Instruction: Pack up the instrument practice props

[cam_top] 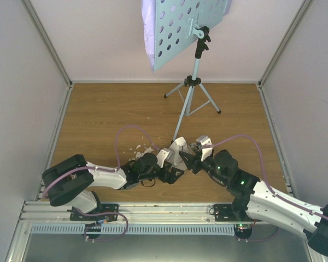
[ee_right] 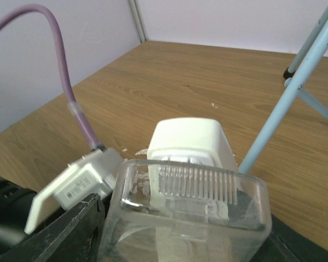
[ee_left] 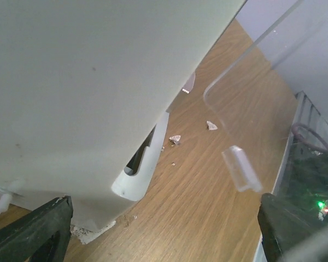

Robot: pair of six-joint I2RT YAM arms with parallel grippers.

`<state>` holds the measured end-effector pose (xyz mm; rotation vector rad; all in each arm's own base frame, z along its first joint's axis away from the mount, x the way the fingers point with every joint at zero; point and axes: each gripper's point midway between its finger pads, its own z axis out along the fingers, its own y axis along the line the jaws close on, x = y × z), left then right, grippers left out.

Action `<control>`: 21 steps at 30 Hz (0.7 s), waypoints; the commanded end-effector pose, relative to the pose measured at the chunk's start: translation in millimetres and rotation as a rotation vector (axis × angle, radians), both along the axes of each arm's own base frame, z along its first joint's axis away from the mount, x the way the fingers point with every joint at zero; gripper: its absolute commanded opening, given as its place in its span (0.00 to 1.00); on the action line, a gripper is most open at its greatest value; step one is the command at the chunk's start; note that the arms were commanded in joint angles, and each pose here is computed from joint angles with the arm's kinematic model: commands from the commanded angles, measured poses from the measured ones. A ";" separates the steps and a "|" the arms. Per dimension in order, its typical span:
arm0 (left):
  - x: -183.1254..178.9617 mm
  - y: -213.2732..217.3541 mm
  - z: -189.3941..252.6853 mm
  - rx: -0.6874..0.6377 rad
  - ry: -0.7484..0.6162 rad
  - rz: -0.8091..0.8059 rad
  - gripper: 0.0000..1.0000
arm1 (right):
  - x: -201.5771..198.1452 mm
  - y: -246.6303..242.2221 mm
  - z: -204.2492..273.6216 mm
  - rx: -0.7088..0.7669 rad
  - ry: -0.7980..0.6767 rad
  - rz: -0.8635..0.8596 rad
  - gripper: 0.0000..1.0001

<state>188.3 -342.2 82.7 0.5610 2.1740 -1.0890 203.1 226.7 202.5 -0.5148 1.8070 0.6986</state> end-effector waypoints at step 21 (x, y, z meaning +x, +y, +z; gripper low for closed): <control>32.9 72.3 97.2 -0.171 -0.100 0.186 0.98 | 15.9 5.2 -8.0 -0.184 -0.254 0.003 0.54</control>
